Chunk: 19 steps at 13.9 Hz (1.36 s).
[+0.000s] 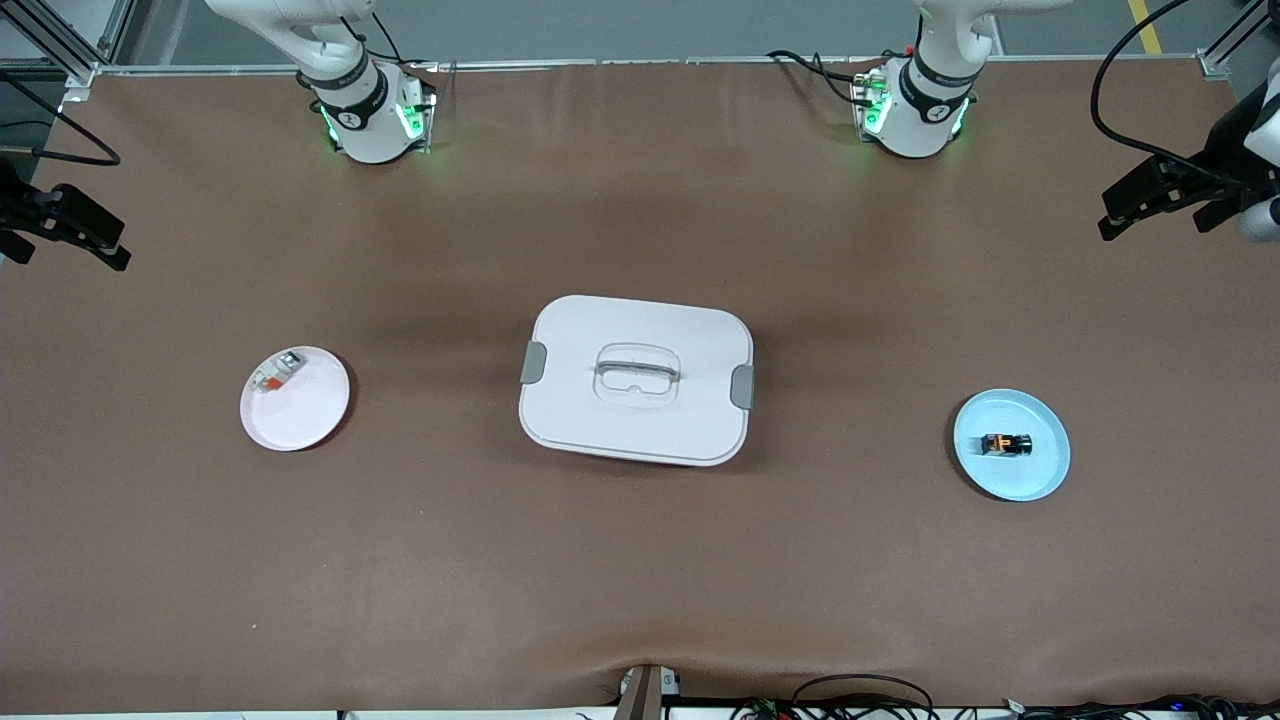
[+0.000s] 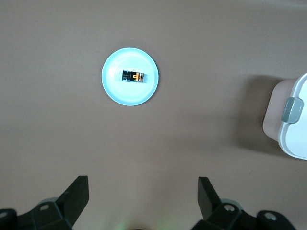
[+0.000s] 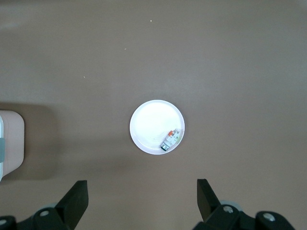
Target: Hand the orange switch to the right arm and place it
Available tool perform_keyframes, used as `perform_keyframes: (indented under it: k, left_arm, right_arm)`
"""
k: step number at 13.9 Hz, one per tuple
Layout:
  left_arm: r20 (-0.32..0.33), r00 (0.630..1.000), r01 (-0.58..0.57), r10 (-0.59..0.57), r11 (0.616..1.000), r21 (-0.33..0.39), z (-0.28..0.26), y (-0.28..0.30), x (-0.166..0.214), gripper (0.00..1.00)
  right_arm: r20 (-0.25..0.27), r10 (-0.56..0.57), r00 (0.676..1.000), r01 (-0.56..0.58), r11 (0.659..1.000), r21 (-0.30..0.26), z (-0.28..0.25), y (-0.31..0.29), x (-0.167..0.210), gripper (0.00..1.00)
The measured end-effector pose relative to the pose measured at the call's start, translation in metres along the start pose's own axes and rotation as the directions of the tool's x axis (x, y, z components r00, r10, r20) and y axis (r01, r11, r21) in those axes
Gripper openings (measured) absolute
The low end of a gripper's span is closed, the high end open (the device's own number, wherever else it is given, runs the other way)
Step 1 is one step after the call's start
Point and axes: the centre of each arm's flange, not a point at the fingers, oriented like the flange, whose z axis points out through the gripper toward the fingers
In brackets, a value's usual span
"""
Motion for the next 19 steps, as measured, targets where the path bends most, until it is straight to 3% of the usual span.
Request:
perform_keyframes:
  k: [7,10,16,19]
  left_arm:
    - [0.041,0.999,0.0,0.0,1.0,0.008,0.013,0.0,-0.001,1.0]
    - [0.021,1.0,-0.001,0.0,1.0,0.031,0.032,-0.002,0.009,1.0]
    - [-0.015,1.0,-0.017,0.017,0.999,0.029,0.136,0.005,0.05,1.0]
    - [-0.01,0.999,-0.049,0.05,0.995,0.086,0.183,-0.004,0.073,1.0]
  right_arm:
    - [0.0,-0.002,1.0,0.002,1.0,0.0,0.0,-0.001,0.0,1.0]
    - [0.001,0.0,1.0,0.0,1.0,0.014,0.0,-0.001,0.0,1.0]
    - [0.003,0.001,1.0,-0.001,1.0,0.029,0.001,-0.002,0.0,1.0]
    - [0.003,0.002,1.0,-0.002,0.999,0.034,0.001,-0.003,0.0,1.0]
